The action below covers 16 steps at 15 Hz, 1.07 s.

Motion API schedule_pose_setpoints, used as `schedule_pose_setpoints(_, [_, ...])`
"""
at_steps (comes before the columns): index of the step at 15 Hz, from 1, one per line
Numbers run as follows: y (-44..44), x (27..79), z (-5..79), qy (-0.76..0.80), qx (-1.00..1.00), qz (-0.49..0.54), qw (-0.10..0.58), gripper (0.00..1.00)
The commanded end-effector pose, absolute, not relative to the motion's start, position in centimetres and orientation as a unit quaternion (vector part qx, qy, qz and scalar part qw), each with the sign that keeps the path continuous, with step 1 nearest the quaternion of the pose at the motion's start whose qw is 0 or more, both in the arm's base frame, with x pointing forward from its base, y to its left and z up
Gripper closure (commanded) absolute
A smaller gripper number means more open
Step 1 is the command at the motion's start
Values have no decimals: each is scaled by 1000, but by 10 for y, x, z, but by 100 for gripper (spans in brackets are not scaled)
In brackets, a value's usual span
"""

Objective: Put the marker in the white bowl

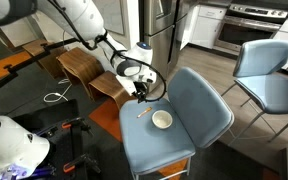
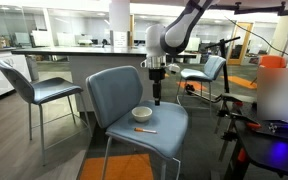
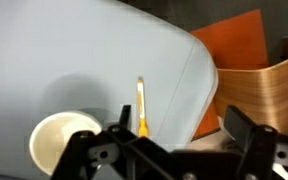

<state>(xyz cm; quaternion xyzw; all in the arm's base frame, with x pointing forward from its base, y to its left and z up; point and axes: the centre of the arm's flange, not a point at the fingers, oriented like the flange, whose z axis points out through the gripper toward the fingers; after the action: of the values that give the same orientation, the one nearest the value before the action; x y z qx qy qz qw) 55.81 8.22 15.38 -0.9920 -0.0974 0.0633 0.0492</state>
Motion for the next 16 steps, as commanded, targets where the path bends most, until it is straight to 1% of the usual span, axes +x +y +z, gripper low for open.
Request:
schedule_pose_setpoints(1, [80,597,119,-111,-989,79,60,0])
schedule_pose_setpoints(6, [81,629,75,-116,-988,81,65,0])
schedule_pose_setpoints(14, [80,642,15,-142,-981,107,72,0])
schedule_pose_setpoints(16, [77,645,5,-148,-980,110,76,2])
